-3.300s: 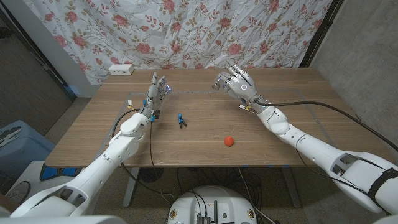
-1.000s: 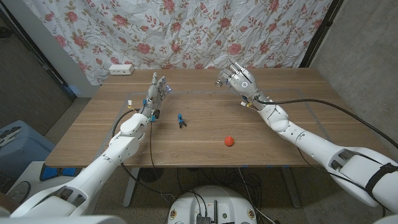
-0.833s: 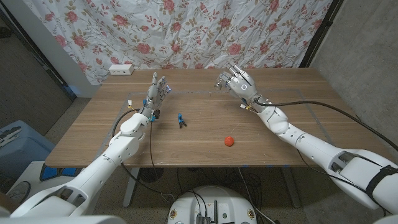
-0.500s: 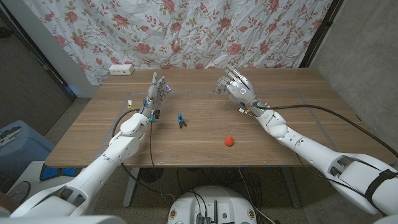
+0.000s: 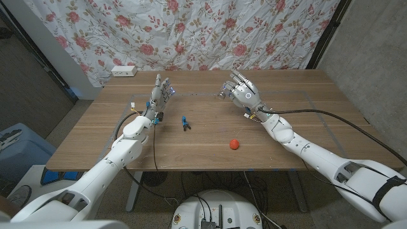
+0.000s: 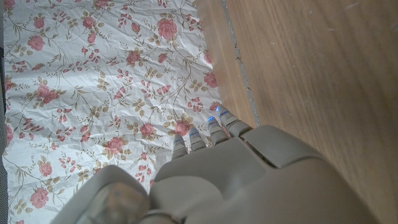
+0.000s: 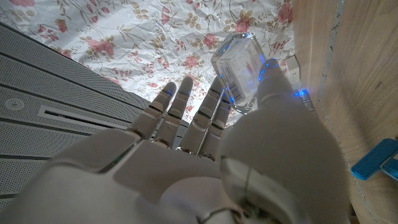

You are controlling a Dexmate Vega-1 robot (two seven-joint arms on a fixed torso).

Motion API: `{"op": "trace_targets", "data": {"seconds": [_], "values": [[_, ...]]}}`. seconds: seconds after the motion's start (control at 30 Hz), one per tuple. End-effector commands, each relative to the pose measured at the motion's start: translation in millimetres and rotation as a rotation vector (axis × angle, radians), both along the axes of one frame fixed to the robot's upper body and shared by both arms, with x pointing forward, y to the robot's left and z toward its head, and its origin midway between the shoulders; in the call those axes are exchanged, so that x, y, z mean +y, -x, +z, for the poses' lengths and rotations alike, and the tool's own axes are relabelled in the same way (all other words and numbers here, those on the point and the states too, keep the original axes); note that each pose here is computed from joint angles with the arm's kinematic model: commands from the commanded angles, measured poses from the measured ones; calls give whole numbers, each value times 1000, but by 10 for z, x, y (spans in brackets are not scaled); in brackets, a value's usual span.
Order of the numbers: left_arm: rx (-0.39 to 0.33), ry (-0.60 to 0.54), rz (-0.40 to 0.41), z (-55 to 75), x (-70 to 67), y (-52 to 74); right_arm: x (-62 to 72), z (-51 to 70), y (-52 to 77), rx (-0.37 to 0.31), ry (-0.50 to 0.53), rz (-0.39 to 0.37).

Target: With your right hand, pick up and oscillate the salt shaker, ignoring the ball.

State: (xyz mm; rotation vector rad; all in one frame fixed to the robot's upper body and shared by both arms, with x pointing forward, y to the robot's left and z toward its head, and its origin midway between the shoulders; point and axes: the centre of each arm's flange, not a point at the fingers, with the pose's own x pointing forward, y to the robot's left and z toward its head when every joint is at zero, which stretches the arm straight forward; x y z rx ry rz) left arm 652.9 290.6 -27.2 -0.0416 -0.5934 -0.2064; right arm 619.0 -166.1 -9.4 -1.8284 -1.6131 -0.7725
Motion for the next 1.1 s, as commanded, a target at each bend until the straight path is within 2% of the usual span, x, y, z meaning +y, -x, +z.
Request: {"op": "trace_targets", "data": {"seconds": [0.03, 0.37, 0.47, 0.77, 1.1], "values": [[0, 0, 0, 0, -1, 1, 25, 247, -17, -47, -29, -15], [0, 0, 0, 0, -1, 1, -34, 634, 62, -147, -61, -44], [0, 0, 0, 0, -1, 0, -66, 713, 90, -171, -65, -51], [0, 0, 0, 0, 0, 1, -97, 851, 135, -219, -68, -72], [0, 0, 0, 0, 1, 1, -131, 939, 118, -223, -91, -78]]}}
